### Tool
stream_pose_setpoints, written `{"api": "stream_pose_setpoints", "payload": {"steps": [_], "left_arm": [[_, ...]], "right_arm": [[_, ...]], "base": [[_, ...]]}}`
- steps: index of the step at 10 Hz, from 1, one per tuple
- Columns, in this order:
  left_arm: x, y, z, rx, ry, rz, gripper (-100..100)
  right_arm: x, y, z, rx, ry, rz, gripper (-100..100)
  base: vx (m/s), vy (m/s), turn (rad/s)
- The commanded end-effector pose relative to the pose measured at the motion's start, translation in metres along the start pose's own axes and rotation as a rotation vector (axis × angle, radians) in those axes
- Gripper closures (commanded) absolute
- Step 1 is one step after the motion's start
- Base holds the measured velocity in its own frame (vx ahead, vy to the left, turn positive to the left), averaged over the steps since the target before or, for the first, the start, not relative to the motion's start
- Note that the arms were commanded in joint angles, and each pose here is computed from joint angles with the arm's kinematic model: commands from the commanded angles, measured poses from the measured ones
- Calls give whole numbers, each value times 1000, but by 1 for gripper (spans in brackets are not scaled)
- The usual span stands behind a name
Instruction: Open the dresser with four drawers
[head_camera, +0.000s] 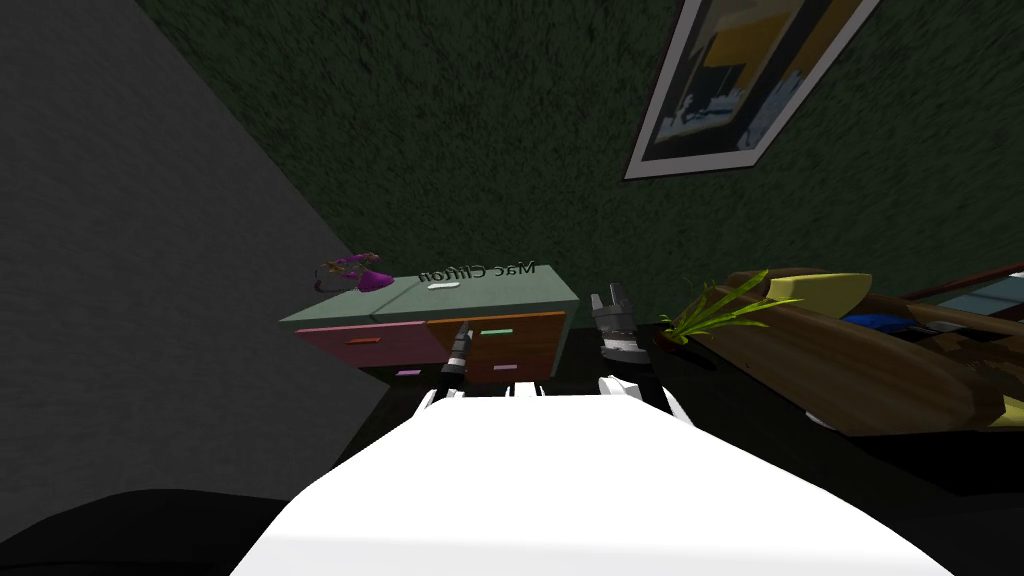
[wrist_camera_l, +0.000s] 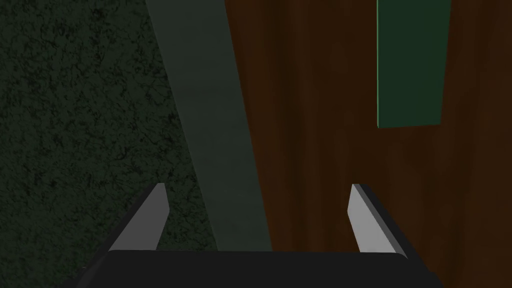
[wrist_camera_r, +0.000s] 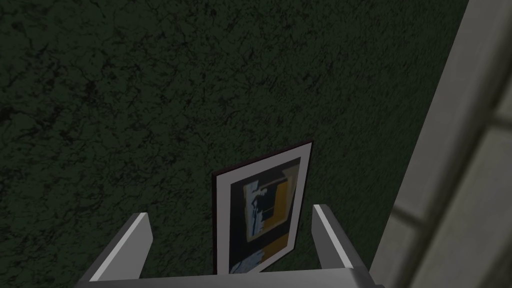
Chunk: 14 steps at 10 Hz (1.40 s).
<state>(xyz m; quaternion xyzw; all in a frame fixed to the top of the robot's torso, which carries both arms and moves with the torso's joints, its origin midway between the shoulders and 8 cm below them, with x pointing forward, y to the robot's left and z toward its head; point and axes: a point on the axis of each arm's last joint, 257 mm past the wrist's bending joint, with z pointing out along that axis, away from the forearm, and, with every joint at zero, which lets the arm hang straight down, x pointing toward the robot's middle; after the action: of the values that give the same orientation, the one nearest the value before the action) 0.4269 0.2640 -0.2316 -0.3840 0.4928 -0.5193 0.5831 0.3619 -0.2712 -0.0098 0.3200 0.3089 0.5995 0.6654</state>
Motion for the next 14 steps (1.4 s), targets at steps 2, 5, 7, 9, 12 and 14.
{"api": "stream_pose_setpoints", "payload": {"steps": [2,5,7,9,12,14], "left_arm": [[7,37,-11,-65,-9,-23,-100],[20,63,-20,-115,-25,-63,-100],[34,73,-22,-136,-43,-106,-100],[49,77,-22,-147,-64,-154,-100],[50,74,-15,-147,-67,-158,-100],[50,75,-18,-146,-67,-158,100]], "right_arm": [[0,0,0,0,0,0,0],[0,0,0,0,0,0,0],[0,0,0,0,0,0,0],[0,0,0,0,0,0,0],[0,0,0,0,0,0,0],[0,0,0,0,0,0,0]], "base": [[-12,-61,1],[-15,-57,0],[-13,-39,0],[-4,-25,0],[16,-8,-3],[20,-1,-1]]}}
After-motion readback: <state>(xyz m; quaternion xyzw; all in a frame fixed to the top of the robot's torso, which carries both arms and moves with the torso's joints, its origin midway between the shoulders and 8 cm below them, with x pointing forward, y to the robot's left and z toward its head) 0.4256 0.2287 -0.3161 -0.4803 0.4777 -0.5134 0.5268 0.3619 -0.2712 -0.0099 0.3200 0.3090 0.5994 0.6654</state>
